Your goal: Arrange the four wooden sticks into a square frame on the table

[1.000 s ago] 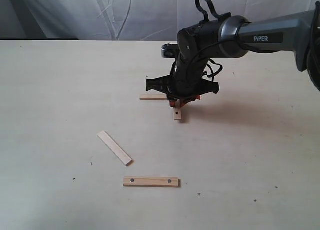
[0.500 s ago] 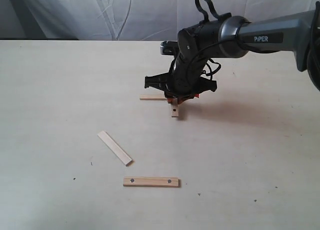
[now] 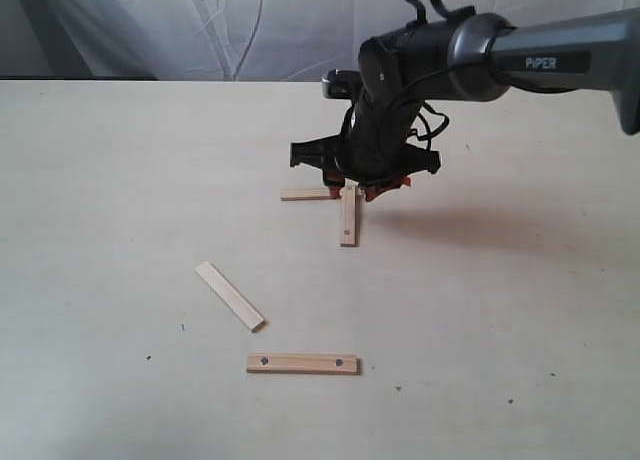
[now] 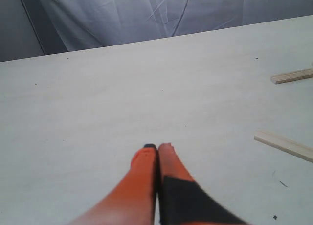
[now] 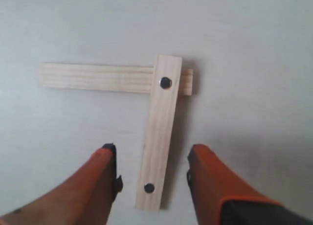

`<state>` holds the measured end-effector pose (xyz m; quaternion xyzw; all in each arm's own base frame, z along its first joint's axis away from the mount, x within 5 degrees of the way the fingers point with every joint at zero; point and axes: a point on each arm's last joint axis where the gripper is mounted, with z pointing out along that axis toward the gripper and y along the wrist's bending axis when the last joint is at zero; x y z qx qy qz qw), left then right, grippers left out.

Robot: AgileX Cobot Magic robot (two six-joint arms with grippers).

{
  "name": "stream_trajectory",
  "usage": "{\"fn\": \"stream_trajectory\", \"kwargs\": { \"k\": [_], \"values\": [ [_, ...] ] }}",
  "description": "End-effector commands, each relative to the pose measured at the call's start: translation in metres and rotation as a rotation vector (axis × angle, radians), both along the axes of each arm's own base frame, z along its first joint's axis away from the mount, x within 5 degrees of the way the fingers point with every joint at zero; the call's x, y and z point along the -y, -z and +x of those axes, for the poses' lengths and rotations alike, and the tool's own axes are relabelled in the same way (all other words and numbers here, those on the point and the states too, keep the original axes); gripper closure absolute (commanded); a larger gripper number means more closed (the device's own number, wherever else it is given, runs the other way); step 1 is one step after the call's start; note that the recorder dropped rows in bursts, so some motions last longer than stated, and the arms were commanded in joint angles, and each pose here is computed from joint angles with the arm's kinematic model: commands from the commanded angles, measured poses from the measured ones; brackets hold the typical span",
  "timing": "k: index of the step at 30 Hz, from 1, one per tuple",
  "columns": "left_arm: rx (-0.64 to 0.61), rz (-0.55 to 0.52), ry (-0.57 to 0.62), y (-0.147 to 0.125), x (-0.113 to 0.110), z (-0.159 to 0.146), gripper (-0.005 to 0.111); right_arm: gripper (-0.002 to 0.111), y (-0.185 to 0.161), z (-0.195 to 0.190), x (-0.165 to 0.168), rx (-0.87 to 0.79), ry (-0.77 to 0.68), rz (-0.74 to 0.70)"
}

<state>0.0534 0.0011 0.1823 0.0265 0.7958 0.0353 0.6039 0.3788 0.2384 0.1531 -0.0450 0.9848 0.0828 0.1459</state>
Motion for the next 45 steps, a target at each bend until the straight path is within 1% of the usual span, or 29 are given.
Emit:
{"fn": "stream_trajectory", "kwargs": {
  "k": [1,5,7,10,11,13,16,17,21,24,29,36,37,38,39,40,43,44,45],
  "values": [
    [0.015,0.000,0.004,0.000,0.000,0.000,0.107,0.068,-0.034,-0.008,0.002,0.027,-0.148,-0.003],
    [0.015,0.000,0.004,0.000,0.000,0.000,0.107,0.082,-0.041,-0.020,-0.007,-0.013,-0.235,0.022],
    [0.015,0.000,0.004,0.000,0.000,0.000,0.107,0.085,-0.041,-0.026,-0.013,-0.024,-0.259,0.018],
    [0.015,0.000,0.004,0.000,0.000,0.000,0.107,0.083,-0.041,-0.033,-0.023,-0.027,-0.297,0.016],
    [0.015,0.000,0.004,0.000,0.000,0.000,0.107,0.081,-0.041,-0.037,-0.028,-0.027,-0.313,0.023],
    [0.015,0.000,0.004,0.000,0.000,0.000,0.107,0.073,-0.041,-0.046,-0.039,-0.021,-0.374,0.017],
    [0.015,0.000,0.004,0.000,0.000,0.000,0.107,0.058,-0.041,-0.065,-0.060,-0.006,-0.501,0.001],
    [0.015,0.000,0.004,0.000,0.000,0.000,0.107,0.056,-0.041,-0.073,-0.068,-0.003,-0.540,-0.002],
    [0.015,0.000,0.004,0.000,0.000,0.000,0.107,0.055,-0.030,-0.098,-0.096,-0.002,-0.640,-0.011],
    [0.015,0.000,0.004,0.000,0.000,0.000,0.107,0.055,-0.011,-0.105,-0.108,-0.018,-0.671,-0.025],
    [0.015,0.000,0.004,0.000,0.000,0.000,0.107,0.055,0.012,-0.097,-0.120,-0.045,-0.677,-0.043],
    [0.015,0.000,0.004,0.000,0.000,0.000,0.107,0.055,0.033,-0.089,-0.130,-0.060,-0.683,-0.062],
    [0.015,0.000,0.004,0.000,0.000,0.000,0.107,0.056,0.036,-0.089,-0.130,-0.066,-0.683,-0.066],
    [0.015,0.000,0.004,0.000,0.000,0.000,0.107,0.059,0.039,-0.091,-0.130,-0.078,-0.686,-0.073],
    [0.015,0.000,0.004,0.000,0.000,0.000,0.107,0.065,0.042,-0.091,-0.129,-0.090,-0.688,-0.082],
    [0.015,0.000,0.004,0.000,0.000,0.000,0.107,0.073,0.044,-0.093,-0.129,-0.102,-0.691,-0.089],
    [0.015,0.000,0.004,0.000,0.000,0.000,0.107,0.102,0.045,-0.094,-0.128,-0.123,-0.678,-0.095],
    [0.015,0.000,0.004,0.000,0.000,0.000,0.107,0.108,0.044,-0.093,-0.128,-0.124,-0.660,-0.093],
    [0.015,0.000,0.004,0.000,0.000,0.000,0.107,0.107,0.041,-0.091,-0.128,-0.125,-0.640,-0.090]
  ]
}}
